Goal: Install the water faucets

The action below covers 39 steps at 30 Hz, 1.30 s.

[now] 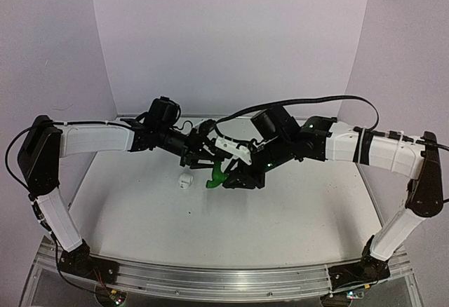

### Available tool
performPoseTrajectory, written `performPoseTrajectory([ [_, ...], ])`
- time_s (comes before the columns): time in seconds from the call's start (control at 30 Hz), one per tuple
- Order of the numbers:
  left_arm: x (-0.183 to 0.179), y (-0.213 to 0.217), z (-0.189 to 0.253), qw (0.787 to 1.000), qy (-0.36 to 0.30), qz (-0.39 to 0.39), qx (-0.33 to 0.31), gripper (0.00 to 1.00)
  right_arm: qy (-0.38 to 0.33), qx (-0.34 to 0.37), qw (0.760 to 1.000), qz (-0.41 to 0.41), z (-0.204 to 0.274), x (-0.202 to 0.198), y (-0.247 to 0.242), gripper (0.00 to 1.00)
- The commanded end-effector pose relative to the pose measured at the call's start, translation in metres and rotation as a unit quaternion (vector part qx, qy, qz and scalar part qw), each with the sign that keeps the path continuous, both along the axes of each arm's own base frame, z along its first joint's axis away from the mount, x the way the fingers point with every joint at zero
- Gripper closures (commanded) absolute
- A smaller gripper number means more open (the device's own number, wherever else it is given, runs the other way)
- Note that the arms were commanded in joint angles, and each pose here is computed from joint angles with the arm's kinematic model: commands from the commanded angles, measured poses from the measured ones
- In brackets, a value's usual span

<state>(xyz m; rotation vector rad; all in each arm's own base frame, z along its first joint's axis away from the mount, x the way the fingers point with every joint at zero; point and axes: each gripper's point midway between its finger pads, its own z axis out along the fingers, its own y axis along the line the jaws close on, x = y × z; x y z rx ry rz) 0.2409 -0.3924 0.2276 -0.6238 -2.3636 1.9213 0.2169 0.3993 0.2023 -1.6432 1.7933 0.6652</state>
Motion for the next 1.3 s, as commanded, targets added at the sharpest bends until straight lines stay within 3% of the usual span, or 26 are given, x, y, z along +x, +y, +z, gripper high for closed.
performPoseTrajectory([
  [0.0, 0.0, -0.001, 0.023, 0.999, -0.05, 0.002, -0.001, 0.72, -0.023, 0.017, 1.0, -0.002, 0.018, 0.008, 0.01, 1.0],
  [0.17, 0.003, 0.0, 0.031, 0.997, -0.078, 0.008, -0.005, 0.93, -0.019, 0.008, 1.0, -0.01, 0.01, 0.01, 0.011, 0.98],
  [0.2, 0.005, 0.001, 0.032, 0.996, -0.085, 0.015, -0.003, 0.95, -0.018, 0.004, 1.0, -0.016, 0.008, 0.012, 0.01, 0.94],
  [0.27, 0.01, 0.002, 0.036, 0.994, -0.105, 0.029, -0.001, 0.99, -0.015, -0.003, 0.999, -0.032, 0.002, 0.015, 0.008, 0.82],
  [0.37, 0.023, 0.004, 0.042, 0.988, -0.138, 0.069, 0.012, 1.0, -0.018, -0.012, 0.997, -0.077, -0.005, 0.028, 0.004, 0.52],
  [0.5, 0.048, 0.011, 0.046, 0.978, -0.153, 0.14, 0.037, 1.0, -0.02, -0.006, 0.987, -0.158, -0.012, 0.046, -0.004, 0.25],
  [0.6, 0.075, 0.023, 0.036, 0.966, -0.124, 0.214, 0.071, 1.0, -0.022, 0.016, 0.976, -0.215, -0.013, 0.056, -0.012, 0.11],
  [0.67, 0.089, 0.031, 0.021, 0.961, -0.065, 0.253, 0.09, 1.0, -0.03, 0.039, 0.971, -0.232, -0.011, 0.058, -0.015, 0.02],
  [0.77, 0.101, 0.038, -0.002, 0.95, 0.036, 0.291, 0.11, 1.0, -0.086, 0.06, 0.965, -0.242, -0.006, 0.056, -0.012, 0.02],
  [0.83, 0.103, 0.039, -0.007, 0.945, 0.066, 0.3, 0.114, 1.0, -0.143, 0.068, 0.957, -0.242, 0.002, 0.057, -0.007, 0.02],
  [1.03, 0.099, 0.044, -0.013, 0.933, 0.113, 0.32, 0.121, 1.0, -0.258, 0.087, 0.937, -0.22, 0.022, 0.067, 0.015, 0.02],
  [1.27, 0.088, 0.053, -0.014, 0.925, 0.131, 0.336, 0.124, 1.0, -0.283, 0.125, 0.932, -0.191, 0.035, 0.073, 0.044, 0.04],
])
